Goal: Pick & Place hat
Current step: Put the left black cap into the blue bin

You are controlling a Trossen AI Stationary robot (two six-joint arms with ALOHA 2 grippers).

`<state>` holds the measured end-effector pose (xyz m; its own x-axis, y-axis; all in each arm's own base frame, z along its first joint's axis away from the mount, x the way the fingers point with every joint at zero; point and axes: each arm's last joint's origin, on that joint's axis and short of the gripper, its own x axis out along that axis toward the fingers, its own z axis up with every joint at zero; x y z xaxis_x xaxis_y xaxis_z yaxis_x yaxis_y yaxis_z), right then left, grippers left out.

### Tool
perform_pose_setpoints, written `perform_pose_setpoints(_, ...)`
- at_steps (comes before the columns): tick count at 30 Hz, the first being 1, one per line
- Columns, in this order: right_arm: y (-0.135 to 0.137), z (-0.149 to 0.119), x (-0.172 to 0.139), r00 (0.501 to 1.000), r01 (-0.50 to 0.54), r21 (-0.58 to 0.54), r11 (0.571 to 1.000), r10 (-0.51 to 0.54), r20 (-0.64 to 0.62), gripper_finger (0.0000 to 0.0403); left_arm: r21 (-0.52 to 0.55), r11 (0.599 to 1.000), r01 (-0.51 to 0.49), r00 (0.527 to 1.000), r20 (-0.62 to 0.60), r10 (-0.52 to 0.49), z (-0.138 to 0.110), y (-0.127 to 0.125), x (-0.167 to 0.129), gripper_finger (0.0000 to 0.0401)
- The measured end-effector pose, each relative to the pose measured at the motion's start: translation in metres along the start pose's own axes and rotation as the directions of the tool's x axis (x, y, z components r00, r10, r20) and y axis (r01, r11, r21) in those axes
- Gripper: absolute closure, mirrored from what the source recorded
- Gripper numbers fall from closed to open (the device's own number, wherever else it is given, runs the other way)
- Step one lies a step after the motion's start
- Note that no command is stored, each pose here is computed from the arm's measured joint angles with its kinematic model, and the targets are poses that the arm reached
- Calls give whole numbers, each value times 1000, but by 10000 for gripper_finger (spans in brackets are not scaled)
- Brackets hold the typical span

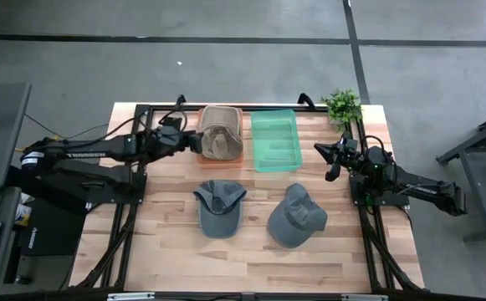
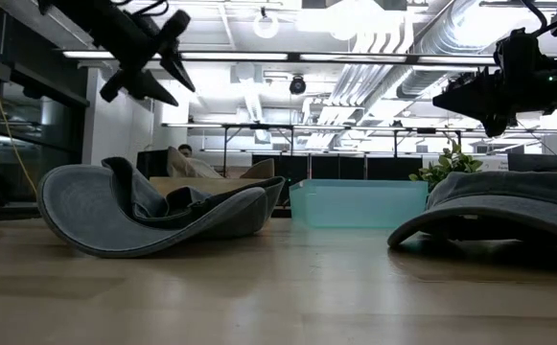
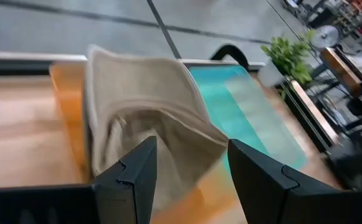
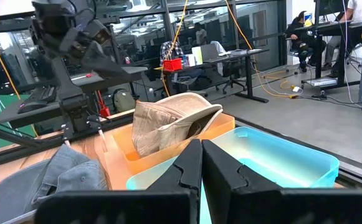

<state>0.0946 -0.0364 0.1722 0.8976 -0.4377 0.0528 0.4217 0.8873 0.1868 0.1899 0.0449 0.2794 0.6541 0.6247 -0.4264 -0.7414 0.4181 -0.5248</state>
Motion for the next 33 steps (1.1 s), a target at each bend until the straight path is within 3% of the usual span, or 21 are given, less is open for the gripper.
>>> perform_pose_setpoints(6, 0, 0, 0, 1000, 0, 0, 1000, 0, 0, 398, -60, 998, 31, 995, -97, -37, -11, -13, -17, 226)
perform_pose_setpoints(13, 0, 0, 0, 1000, 0, 0, 1000, 0, 0, 398, -160, 987, -3, 975, -218, -33, -39, -18, -39, 226)
perform_pose_setpoints(19, 0, 0, 0, 1000, 0, 0, 1000, 0, 0, 398, -328, 938, -114, 940, -341, -5, -65, -21, -47, 226)
perform_pose_setpoints(23, 0, 0, 0, 1000, 0, 0, 1000, 0, 0, 398, -412, 880, -237, 904, -426, 45, -81, -21, -45, 226)
perform_pose_setpoints(28, 0, 0, 0, 1000, 0, 0, 1000, 0, 0, 398, -405, 851, -333, 851, -517, 87, -95, -24, -36, 227)
perform_pose_setpoints(33, 0, 0, 0, 1000, 0, 0, 1000, 0, 0, 398, -403, 838, -367, 814, -576, 79, -105, -29, -30, 227)
